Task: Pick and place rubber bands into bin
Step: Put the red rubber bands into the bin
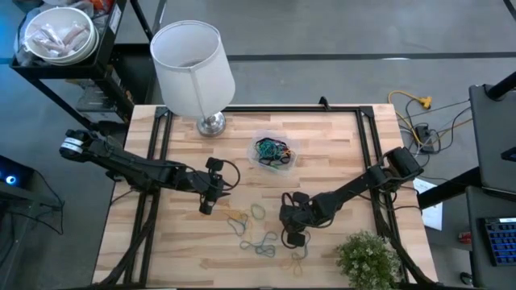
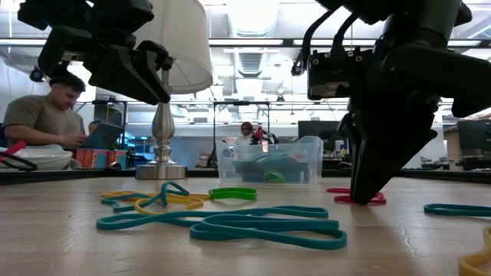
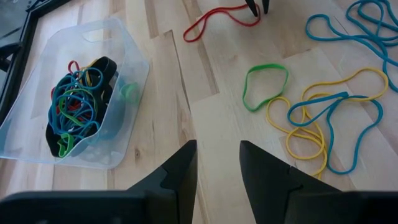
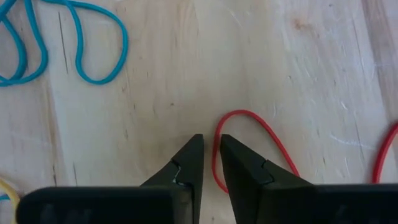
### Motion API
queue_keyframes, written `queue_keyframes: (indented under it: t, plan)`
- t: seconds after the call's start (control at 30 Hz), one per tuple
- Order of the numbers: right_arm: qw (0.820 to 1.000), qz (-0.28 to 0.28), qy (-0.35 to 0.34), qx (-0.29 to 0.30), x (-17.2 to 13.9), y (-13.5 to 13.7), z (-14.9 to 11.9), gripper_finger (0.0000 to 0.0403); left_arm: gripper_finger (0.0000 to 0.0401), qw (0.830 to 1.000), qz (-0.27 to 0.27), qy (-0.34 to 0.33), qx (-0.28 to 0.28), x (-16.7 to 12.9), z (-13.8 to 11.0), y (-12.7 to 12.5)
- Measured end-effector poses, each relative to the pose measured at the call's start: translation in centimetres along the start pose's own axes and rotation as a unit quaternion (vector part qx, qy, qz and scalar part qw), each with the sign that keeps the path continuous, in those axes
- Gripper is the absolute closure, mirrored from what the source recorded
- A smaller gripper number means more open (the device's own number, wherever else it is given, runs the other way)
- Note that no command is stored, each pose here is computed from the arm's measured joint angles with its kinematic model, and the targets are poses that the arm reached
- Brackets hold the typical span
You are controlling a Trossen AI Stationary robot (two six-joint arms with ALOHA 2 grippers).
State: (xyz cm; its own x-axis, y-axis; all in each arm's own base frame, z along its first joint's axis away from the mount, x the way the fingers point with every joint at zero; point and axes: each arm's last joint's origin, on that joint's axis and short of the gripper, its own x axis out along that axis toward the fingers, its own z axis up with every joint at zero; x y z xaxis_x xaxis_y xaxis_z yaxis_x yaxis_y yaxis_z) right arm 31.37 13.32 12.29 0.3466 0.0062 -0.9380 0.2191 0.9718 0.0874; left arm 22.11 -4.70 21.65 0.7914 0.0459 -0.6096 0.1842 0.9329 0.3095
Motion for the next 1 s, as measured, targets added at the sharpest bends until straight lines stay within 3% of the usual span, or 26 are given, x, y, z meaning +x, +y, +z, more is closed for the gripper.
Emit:
queue_keyframes:
  t: [0.7, 1.0]
  plan:
    - [1.0, -0.008, 0.019, -0.013, 1.2, 0.0, -0.4, 0.0353, 0.0296, 1.0, 0.0, 0.0, 0.0, 0.0, 0.0, 0.0]
    - [0.998, 0.001, 0.023, -0.059, 1.0, 0.5, -0.4, 0.0394, 0.0296, 1.0, 0.001, -0.004, -0.001, 0.0, 0.1, 0.0]
